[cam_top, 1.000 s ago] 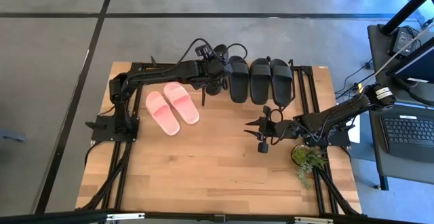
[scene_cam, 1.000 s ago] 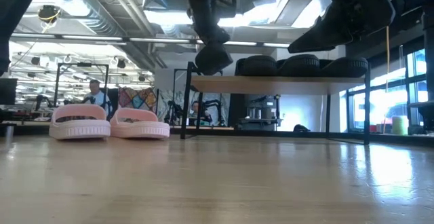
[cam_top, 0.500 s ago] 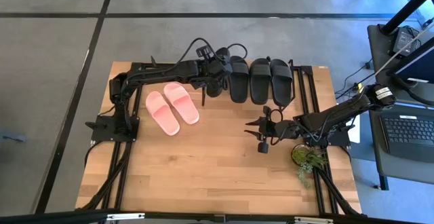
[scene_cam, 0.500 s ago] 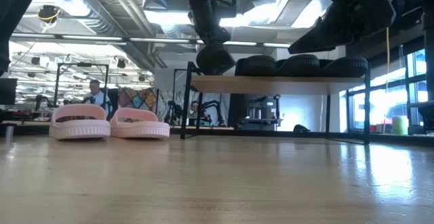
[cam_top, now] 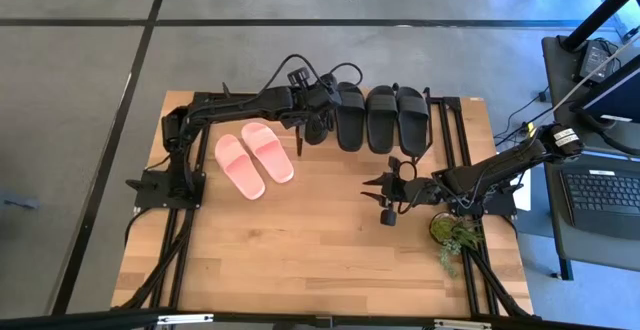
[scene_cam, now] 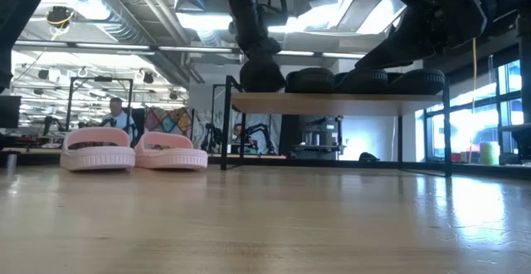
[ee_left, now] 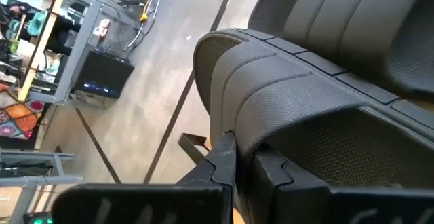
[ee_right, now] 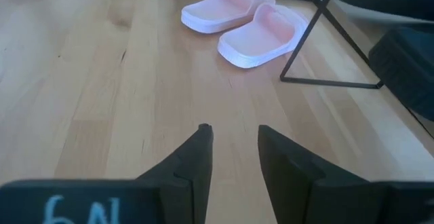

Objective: Pick and place slides into the shelf
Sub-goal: Put the black slide on the shelf

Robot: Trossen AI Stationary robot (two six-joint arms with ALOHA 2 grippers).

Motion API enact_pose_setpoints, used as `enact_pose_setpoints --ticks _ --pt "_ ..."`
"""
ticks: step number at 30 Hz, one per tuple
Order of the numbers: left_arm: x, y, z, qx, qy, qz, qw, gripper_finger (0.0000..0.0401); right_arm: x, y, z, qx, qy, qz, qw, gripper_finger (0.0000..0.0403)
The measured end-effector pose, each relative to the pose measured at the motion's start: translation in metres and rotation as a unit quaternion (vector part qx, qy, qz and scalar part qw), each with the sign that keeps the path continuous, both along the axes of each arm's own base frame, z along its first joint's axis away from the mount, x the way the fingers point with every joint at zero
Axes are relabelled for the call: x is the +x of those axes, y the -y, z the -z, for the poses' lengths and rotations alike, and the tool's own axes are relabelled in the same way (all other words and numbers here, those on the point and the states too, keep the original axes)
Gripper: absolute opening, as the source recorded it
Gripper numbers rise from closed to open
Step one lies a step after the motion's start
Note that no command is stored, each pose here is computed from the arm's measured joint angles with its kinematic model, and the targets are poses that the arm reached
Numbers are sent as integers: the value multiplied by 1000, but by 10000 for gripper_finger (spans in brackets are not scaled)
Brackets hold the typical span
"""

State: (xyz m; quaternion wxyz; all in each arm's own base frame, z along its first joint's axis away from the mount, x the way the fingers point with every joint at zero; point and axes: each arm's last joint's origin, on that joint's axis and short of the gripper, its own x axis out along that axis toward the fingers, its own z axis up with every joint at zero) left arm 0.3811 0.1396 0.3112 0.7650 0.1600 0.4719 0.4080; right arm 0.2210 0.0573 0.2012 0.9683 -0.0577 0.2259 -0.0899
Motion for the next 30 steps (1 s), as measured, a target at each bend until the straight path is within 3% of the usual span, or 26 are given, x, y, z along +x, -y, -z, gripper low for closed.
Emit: enact_pose_setpoints --ticks 18,26,30 --pt "5 0 7 7 -10 -3 1000 54 -1 0 3 6 -14 5 1000 120" --pt "6 9 6 76 -53 -27 995 80 -1 0 3 6 -14 6 1000 120" --pt "7 12 6 81 -57 -24 995 93 -1 0 3 6 -14 6 1000 120"
